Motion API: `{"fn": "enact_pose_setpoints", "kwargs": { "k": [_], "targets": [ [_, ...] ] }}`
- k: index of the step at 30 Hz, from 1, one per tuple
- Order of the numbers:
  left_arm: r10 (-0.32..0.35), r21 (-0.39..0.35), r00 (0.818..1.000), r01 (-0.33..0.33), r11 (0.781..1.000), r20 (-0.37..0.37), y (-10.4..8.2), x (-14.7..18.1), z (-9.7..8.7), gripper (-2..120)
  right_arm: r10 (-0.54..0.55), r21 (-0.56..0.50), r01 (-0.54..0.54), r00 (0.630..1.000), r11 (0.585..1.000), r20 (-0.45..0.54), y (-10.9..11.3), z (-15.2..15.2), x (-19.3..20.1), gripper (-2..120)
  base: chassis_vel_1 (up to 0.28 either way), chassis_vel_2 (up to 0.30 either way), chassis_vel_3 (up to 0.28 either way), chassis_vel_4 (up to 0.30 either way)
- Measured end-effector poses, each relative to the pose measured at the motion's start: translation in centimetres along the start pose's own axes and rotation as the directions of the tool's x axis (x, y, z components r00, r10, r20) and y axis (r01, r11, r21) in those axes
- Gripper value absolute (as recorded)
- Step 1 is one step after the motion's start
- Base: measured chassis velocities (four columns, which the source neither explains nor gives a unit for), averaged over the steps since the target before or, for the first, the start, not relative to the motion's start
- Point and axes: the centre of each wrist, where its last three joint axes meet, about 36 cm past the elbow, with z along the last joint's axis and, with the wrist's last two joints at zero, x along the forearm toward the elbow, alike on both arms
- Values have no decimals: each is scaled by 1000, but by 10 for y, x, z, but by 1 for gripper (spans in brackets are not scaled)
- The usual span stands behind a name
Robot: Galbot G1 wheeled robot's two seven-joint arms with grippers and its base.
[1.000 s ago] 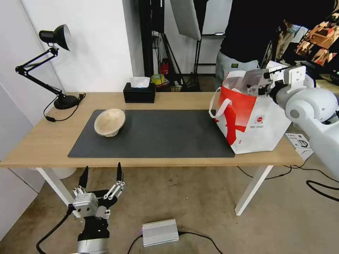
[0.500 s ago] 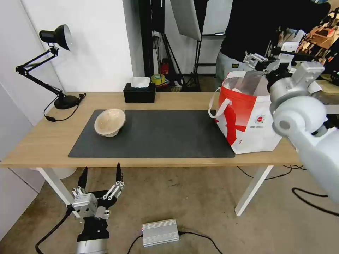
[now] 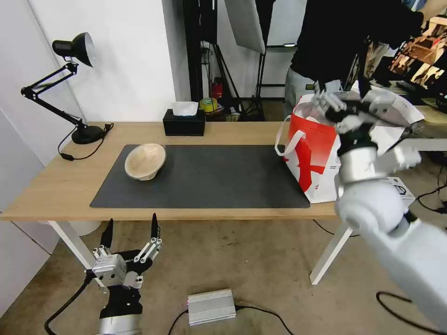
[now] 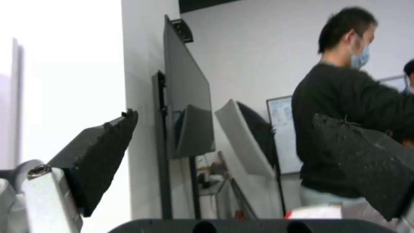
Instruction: Pick up the trash from the table and place it into the takeout bag.
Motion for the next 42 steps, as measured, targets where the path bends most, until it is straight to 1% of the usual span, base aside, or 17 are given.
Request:
{"fn": "enact_pose_setpoints", "kwargs": {
  "k": [2, 5, 10, 13, 14, 18, 24, 28, 29, 32, 42],
  "targets": [
    [-3, -1, 1000, 3, 1000, 0, 0, 1, 0, 100, 7, -28, -8, 999, 1000, -40, 10, 2, 17, 100, 0, 0, 0, 0],
    [-4, -2, 1000, 4, 1000, 3, -1, 2, -2, 100, 17, -25, -19, 998, 1000, -63, 15, 7, 29, 100, 0, 0, 0, 0],
    [-8, -9, 1000, 9, 1000, 7, 1, 2, -5, 100, 65, 35, -62, 992, 997, -104, 23, 17, 55, 100, 0, 0, 0, 0],
    [-8, -11, 1000, 8, 1000, 6, 1, 3, -5, 100, 71, 65, -62, 987, 996, -143, 29, 23, 75, 100, 0, 0, 0, 0],
    [-8, -11, 1000, 8, 1000, 6, 1, 3, -5, 100, 71, 65, -62, 987, 996, -143, 29, 23, 75, 100, 0, 0, 0, 0],
    [-7, -10, 1000, 7, 1000, 6, 1, 3, -5, 100, 82, 95, -65, 978, 993, -190, 35, 27, 96, 100, 0, 0, 0, 0],
    [-5, -10, 1000, 5, 1000, 6, 1, 3, -5, 100, 125, 142, -93, 964, 986, -236, 40, 30, 112, 100, 0, 0, 0, 0],
    [-1, -11, 1000, 1, 1000, 5, 0, 3, -4, 100, 158, 204, -99, 941, 974, -298, 43, 35, 132, 100, 0, 0, 0, 0],
    [-1, -11, 1000, 1, 1000, 5, 0, 3, -4, 100, 158, 204, -99, 941, 974, -298, 43, 35, 132, 100, 0, 0, 0, 0],
    [0, -11, 1000, 0, 1000, 4, 1, 3, -4, 100, 175, 231, -98, 924, 968, -339, 45, 35, 142, 100, 0, 0, 0, 0],
    [3, -8, 1000, -3, 1000, 7, 0, 3, -4, 100, 194, 269, -91, 903, 959, -384, 47, 35, 159, 100, 0, 0, 0, 0]
  ]
}}
